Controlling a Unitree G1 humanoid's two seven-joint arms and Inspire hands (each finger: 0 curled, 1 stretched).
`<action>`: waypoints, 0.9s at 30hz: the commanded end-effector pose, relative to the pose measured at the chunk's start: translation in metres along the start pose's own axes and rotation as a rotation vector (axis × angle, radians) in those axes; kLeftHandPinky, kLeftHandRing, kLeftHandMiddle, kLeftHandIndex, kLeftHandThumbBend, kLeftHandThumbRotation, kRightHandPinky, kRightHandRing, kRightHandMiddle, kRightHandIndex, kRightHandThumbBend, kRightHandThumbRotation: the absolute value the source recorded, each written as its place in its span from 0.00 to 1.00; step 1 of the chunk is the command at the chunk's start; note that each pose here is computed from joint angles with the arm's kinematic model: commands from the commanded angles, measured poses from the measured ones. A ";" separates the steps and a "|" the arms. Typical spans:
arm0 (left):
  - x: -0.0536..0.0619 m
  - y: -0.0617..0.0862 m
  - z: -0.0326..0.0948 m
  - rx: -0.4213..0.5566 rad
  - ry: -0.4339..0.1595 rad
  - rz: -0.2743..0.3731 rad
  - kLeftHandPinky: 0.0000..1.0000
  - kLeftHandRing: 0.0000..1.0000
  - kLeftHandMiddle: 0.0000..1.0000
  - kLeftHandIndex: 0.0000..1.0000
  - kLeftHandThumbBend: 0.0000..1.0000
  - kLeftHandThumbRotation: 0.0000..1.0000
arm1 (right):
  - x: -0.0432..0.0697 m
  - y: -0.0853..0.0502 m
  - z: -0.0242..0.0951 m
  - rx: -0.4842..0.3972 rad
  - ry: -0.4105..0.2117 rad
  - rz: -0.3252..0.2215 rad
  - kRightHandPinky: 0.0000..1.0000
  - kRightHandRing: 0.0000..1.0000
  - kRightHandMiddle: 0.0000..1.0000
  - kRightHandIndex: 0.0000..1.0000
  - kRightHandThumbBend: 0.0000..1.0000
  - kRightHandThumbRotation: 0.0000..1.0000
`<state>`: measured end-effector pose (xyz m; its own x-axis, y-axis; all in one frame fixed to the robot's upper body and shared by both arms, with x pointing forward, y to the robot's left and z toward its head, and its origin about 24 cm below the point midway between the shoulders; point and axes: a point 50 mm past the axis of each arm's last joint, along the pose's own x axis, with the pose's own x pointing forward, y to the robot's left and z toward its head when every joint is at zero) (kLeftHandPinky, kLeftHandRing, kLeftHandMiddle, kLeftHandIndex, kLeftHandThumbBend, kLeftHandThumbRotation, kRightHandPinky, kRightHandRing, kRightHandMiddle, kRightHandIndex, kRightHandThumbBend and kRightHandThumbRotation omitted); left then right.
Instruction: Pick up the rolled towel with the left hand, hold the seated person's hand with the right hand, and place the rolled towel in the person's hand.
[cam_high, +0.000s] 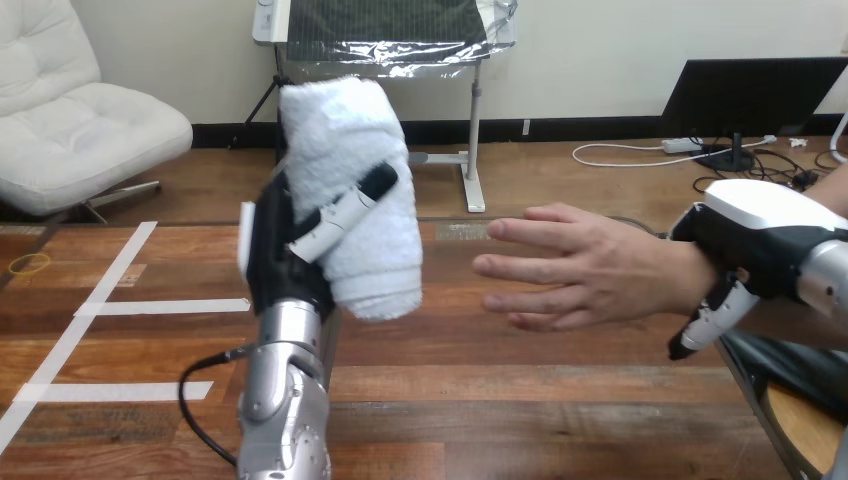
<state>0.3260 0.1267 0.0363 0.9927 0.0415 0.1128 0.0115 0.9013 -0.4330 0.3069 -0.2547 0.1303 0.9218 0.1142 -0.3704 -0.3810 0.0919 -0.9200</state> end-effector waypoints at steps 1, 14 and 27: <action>0.030 -0.034 0.024 -0.066 -0.103 -0.089 0.26 0.31 0.38 0.41 0.54 0.00 | 0.005 -0.026 0.020 0.009 -0.065 -0.099 0.17 0.24 0.33 0.46 0.88 0.13; 0.034 -0.055 0.012 -0.099 -0.063 -0.122 0.27 0.32 0.39 0.42 0.53 0.00 | 0.008 -0.027 0.032 0.036 -0.119 -0.125 0.19 0.26 0.35 0.43 0.90 0.12; 0.031 -0.075 0.000 -0.146 -0.017 -0.171 0.29 0.33 0.39 0.42 0.57 0.00 | 0.010 -0.029 0.040 0.026 -0.132 -0.133 0.20 0.28 0.38 0.43 0.90 0.13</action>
<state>0.3244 0.0972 0.0048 0.9988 -0.0322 -0.0372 0.0095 0.8673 -0.4977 0.3101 -0.2287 0.1258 0.9143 0.2084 -0.3474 -0.3761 0.1182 -0.9190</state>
